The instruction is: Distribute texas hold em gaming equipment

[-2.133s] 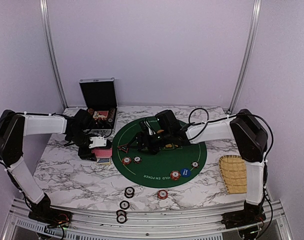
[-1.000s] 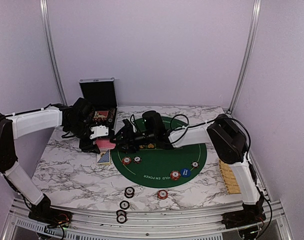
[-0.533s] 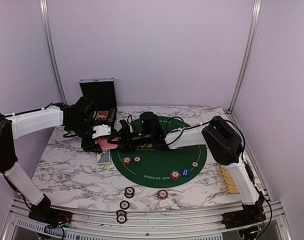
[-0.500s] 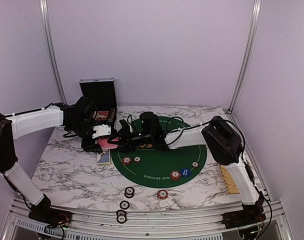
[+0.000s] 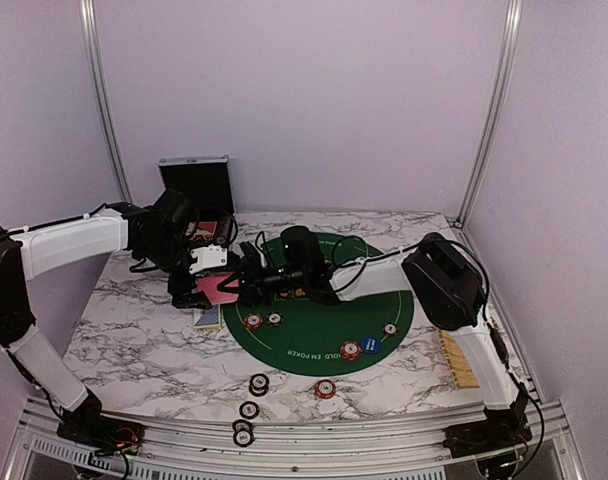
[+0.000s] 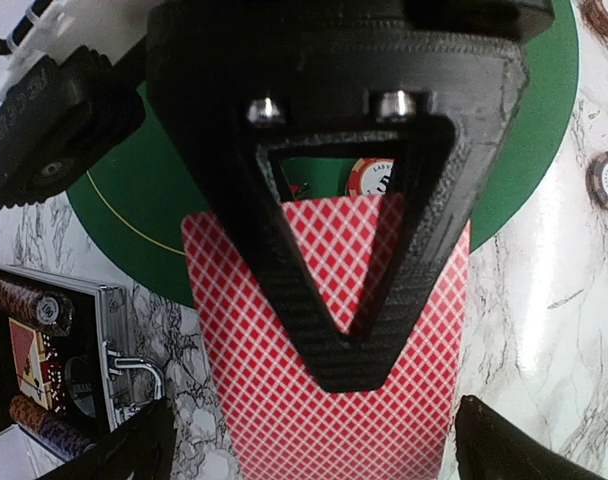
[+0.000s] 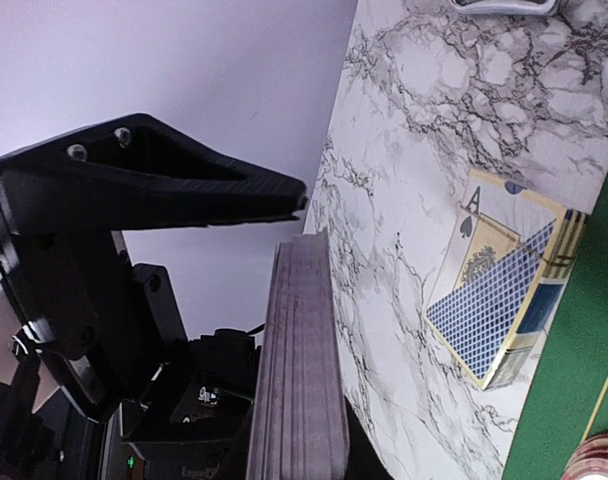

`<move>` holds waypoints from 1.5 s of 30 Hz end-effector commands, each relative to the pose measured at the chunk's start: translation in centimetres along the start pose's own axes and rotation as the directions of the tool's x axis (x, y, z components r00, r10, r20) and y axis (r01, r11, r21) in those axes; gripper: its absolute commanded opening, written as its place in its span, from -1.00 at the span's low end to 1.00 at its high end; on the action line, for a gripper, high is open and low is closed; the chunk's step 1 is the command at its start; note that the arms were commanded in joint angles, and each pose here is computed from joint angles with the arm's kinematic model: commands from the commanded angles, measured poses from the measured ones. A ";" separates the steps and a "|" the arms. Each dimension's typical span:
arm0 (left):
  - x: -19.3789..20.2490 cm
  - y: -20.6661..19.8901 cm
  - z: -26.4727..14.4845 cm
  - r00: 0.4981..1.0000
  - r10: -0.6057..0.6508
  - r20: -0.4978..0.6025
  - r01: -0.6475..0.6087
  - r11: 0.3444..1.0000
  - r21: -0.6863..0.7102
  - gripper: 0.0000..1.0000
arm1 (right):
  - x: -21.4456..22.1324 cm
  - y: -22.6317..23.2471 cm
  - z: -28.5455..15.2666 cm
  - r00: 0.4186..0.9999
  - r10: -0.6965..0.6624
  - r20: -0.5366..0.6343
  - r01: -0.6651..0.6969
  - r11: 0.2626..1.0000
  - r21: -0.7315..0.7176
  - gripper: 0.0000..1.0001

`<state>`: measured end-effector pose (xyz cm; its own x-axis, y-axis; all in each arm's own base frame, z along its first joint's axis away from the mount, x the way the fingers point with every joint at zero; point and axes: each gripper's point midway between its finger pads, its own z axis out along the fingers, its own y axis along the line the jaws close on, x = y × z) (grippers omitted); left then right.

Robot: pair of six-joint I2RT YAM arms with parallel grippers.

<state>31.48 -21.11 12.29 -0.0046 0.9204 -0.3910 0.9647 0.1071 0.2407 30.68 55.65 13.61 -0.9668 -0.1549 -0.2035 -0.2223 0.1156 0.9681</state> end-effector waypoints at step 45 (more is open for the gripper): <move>-2.3 0.8 1.1 0.995 0.053 0.089 -0.049 0.998 -0.047 0.13 | 0.9 0.6 0.1 0.999 0.023 -0.042 -0.025 0.999 -0.040 -0.82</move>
<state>31.26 -22.87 10.52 0.0422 0.9032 -0.4272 0.9688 0.0675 0.2384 30.14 55.23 13.90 -0.9711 -0.1674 -0.1704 -0.1846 0.0732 0.9801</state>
